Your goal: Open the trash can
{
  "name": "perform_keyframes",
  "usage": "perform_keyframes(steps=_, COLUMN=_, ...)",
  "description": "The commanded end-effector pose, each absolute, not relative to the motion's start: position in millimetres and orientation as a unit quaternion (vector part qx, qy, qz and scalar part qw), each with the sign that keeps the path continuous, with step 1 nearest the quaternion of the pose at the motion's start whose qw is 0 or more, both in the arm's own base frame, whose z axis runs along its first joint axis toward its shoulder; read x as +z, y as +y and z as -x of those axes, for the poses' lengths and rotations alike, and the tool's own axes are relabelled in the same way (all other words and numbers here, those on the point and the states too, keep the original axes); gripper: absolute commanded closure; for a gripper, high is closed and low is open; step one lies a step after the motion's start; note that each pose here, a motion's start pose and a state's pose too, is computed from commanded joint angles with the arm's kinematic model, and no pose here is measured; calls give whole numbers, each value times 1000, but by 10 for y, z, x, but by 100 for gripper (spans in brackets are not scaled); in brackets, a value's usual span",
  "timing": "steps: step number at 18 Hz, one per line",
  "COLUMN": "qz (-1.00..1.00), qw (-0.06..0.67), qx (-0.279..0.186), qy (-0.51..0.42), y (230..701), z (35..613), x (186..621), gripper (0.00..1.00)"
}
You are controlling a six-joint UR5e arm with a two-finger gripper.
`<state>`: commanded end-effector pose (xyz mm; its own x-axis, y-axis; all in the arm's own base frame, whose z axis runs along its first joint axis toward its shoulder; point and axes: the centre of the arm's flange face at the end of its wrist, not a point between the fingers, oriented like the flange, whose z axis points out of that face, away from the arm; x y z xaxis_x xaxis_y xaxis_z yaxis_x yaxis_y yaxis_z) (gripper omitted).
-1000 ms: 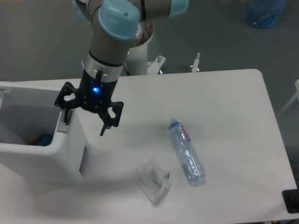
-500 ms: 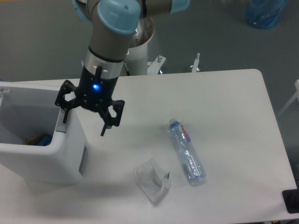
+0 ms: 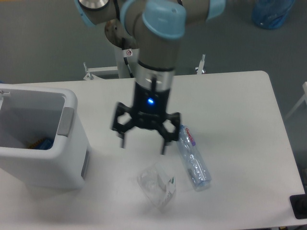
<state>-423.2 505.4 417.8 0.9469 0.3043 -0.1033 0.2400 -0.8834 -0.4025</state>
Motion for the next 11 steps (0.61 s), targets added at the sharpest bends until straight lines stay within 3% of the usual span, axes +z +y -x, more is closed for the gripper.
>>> perform_keyframes(steps=6, qz=988, qw=88, qx=119, qy=-42, y=4573, z=4929, x=3559, gripper=0)
perform_keyframes(steps=11, qz=991, qw=69, qx=110, qy=-8, y=4346, z=5047, x=3389, gripper=0)
